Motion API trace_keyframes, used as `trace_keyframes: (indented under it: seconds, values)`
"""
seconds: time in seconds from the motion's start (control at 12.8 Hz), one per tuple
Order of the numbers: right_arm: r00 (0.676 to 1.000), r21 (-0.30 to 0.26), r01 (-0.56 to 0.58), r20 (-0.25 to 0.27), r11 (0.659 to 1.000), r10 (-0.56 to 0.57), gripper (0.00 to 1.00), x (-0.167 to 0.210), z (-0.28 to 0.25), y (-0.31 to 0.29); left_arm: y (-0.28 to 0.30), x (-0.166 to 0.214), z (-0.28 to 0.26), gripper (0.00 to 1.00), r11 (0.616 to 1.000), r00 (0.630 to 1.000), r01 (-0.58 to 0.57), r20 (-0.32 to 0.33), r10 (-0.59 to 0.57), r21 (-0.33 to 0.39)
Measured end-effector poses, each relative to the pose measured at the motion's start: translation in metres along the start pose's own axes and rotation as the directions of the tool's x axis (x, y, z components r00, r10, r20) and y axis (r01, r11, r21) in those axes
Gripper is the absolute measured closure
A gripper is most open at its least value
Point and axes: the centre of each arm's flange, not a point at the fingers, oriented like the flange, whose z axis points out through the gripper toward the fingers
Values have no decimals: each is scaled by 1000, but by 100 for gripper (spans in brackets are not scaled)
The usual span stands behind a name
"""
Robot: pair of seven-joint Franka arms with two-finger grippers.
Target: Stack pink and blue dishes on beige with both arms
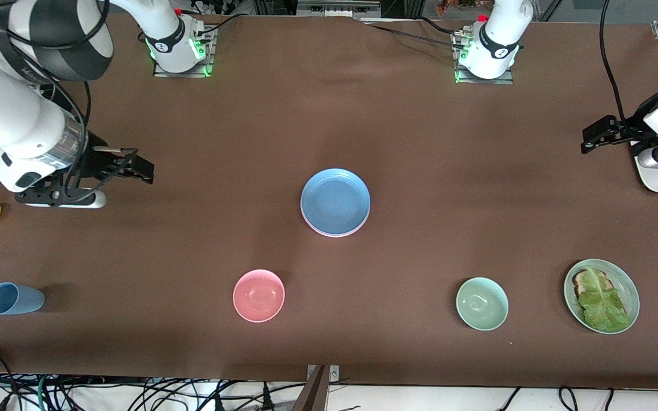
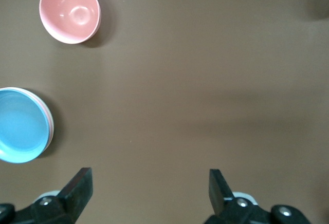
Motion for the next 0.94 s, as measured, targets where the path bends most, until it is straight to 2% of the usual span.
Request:
trace_keyframes:
  seconds: [0.39,0.94]
  values:
    - [1000,19,-11,-25,1000,11,0,-35,-52,70,0,0,0,0,1000,1000,0,0,0,0]
    - [1000,-15,-4,-20,1000,4,0,-41,-53,85,0,0,0,0,1000,1000,0,0,0,0]
